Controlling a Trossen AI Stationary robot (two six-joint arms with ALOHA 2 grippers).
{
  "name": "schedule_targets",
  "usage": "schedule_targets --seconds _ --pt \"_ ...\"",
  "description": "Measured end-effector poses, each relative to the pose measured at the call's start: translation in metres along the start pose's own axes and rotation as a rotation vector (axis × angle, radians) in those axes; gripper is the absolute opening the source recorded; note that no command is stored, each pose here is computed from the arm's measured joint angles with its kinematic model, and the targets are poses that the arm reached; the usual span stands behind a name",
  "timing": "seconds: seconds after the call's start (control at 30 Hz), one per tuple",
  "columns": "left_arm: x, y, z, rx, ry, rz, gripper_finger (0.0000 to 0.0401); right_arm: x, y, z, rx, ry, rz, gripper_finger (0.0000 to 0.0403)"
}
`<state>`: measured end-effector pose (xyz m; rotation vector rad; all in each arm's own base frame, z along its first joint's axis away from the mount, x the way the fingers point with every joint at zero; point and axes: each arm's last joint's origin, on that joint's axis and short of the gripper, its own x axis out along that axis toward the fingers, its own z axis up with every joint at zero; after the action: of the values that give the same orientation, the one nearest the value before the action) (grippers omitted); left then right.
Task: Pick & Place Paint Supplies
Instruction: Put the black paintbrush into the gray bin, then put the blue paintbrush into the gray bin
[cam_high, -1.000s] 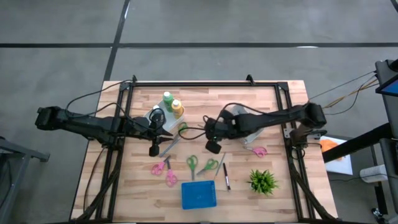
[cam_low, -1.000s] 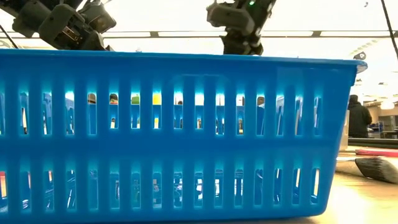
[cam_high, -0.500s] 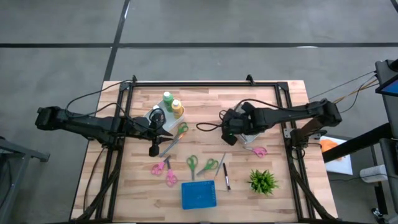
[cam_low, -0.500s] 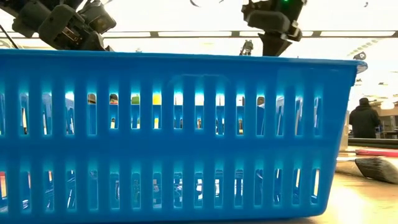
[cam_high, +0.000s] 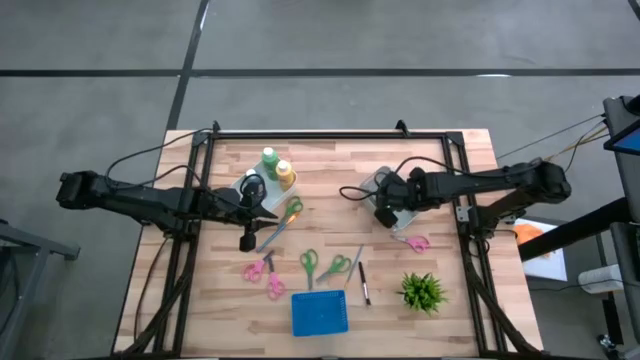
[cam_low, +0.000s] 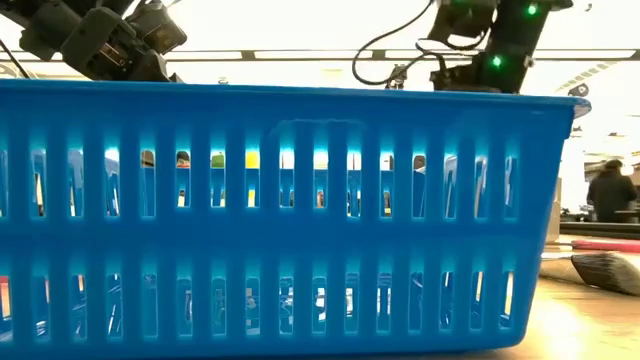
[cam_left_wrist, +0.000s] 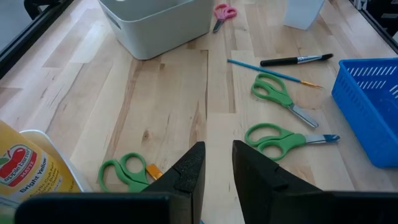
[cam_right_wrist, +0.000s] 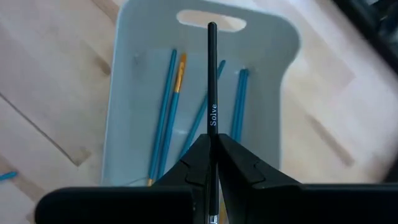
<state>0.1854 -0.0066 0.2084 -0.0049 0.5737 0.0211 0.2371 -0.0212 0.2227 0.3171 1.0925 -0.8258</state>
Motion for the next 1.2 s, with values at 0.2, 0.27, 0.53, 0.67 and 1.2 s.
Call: schedule_targets --seconds 0.2,0.27,0.53,0.67,1.2 --pt "0.000 0.000 0.000 0.000 0.000 0.000 0.0082 0.022 -0.007 -0.013 0.040 -0.014 0.040 0.0018" --pt "0.000 0.000 0.000 0.000 0.000 0.000 0.0082 0.029 -0.008 -0.016 0.053 -0.012 0.061 0.0018" --pt "0.000 0.000 0.000 0.000 0.000 0.000 0.0082 0.042 -0.009 -0.026 0.077 0.006 0.084 0.0018" --pt "0.000 0.000 0.000 0.000 0.000 0.000 0.0082 0.044 -0.008 -0.027 0.083 0.002 0.105 0.0018" --pt "0.000 0.000 0.000 0.000 0.001 0.000 0.0082 0.044 -0.007 -0.025 0.095 -0.014 0.121 0.0074"
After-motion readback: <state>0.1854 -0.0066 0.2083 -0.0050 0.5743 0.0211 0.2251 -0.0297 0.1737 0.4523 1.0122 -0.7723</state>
